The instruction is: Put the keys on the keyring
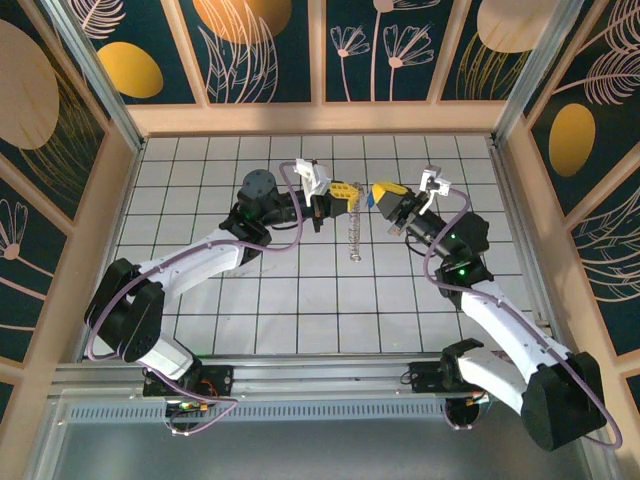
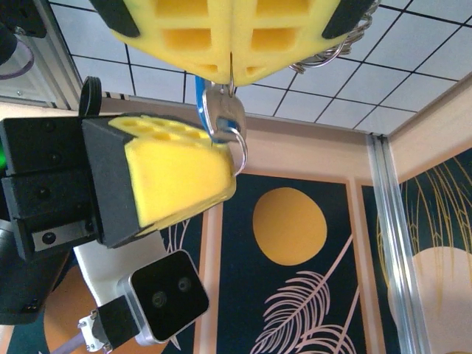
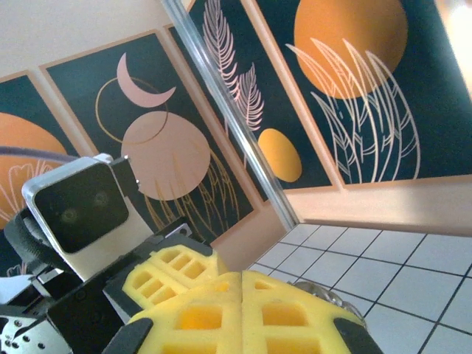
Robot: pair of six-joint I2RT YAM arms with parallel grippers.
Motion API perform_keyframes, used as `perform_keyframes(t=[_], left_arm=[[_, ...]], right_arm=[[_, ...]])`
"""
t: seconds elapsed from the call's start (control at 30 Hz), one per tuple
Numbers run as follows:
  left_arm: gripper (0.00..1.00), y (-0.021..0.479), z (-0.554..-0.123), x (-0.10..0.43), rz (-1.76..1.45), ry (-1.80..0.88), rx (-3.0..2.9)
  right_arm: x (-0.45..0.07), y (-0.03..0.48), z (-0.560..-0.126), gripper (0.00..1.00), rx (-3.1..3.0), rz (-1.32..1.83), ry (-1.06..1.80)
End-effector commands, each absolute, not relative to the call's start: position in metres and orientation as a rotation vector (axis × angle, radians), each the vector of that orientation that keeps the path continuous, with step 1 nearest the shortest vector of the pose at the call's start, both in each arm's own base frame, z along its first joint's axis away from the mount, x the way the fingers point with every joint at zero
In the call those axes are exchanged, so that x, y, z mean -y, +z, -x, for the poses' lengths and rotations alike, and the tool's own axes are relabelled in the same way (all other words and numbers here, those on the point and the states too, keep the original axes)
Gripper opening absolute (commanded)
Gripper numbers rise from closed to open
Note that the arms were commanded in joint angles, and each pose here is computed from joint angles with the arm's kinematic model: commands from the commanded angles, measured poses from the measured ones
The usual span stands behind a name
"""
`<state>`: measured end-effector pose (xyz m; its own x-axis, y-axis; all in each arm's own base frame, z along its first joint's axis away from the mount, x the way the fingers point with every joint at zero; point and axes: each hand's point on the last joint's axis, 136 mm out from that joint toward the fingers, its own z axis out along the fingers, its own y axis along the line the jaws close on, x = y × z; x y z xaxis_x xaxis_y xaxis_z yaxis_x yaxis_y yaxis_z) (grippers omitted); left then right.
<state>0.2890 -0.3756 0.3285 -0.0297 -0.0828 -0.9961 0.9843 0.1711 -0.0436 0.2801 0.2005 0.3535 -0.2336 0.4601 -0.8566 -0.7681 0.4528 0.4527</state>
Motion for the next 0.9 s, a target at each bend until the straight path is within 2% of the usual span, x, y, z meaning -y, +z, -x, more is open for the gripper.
perform_keyframes(t=[0.0,0.47,0.87], left_arm=[[0.00,0.353,-0.284,0.370,-0.971,-1.124,-1.171],[0.00,0.371,-0.285,0.358,-0.894,-1.066,-1.098],[0.00,0.364,-0.285,0.362,-0.911,-1.086,-1.096]], right_arm=[[-0.191,0.368,-0.278,0.00,-1.349,0.275,1.143],[-0.193,0.375,-0.246,0.00,-1.270,0.319,1.285],[-0.204,0.372,-0.248,0.00,-1.241,0.307,1.350]])
